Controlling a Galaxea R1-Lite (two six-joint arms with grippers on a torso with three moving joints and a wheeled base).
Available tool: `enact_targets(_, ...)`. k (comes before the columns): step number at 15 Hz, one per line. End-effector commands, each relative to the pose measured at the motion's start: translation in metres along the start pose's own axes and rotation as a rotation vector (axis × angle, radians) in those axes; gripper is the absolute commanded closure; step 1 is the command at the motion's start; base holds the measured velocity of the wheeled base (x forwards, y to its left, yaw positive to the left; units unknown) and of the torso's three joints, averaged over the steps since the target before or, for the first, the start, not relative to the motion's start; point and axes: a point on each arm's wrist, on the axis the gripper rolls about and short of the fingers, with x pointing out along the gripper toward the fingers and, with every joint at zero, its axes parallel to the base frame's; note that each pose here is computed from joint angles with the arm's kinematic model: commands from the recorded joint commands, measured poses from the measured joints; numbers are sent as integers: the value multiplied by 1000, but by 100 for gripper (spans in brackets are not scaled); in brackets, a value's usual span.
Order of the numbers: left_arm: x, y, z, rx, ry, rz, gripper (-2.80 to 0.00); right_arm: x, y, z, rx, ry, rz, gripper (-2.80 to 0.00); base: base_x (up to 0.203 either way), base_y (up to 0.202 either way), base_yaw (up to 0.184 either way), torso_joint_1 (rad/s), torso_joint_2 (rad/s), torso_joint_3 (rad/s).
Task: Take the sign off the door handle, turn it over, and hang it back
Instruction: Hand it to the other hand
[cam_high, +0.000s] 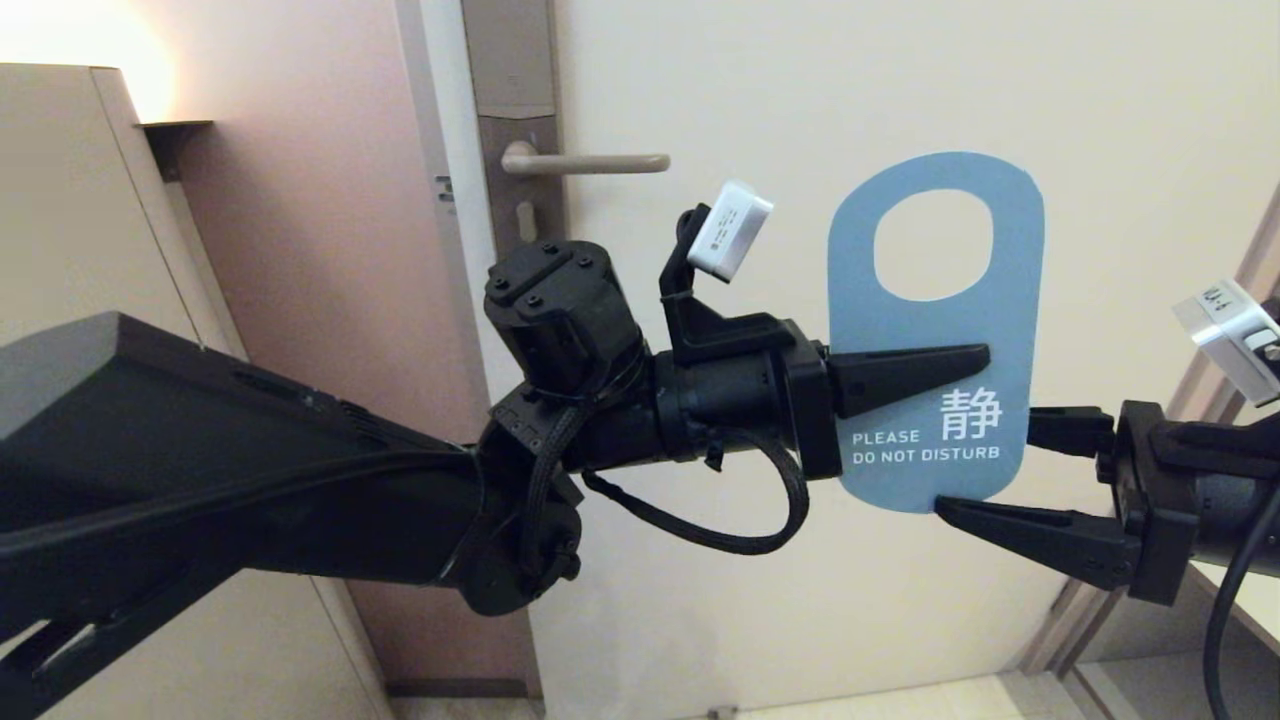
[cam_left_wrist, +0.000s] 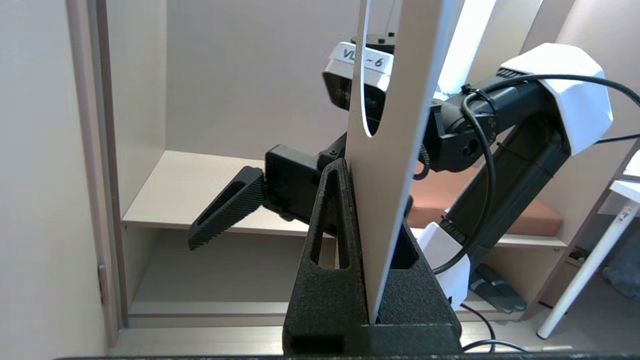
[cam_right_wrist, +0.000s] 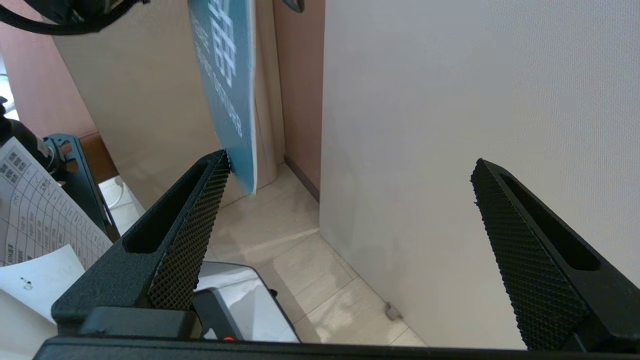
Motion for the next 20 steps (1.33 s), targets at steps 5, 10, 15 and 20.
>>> enact_targets(5, 5, 6, -12, -21, 17, -6, 0, -1, 1, 0, -13, -3, 4, -280, 0, 0, 0, 0, 0, 0)
enact_targets(10, 8, 12, -16, -22, 17, -5, 0, 2, 5, 1, -32, -3, 28, -280, 0, 0, 0, 0, 0, 0)
enact_targets(15, 15, 15, -17, -12, 10, -19, 0, 2, 6, 3, -37, -9, 30, -280, 0, 0, 0, 0, 0, 0)
enact_targets(20, 18, 15, -18, -9, 8, -25, 0, 0, 7, 4, -44, -17, 30, -280, 0, 0, 0, 0, 0, 0)
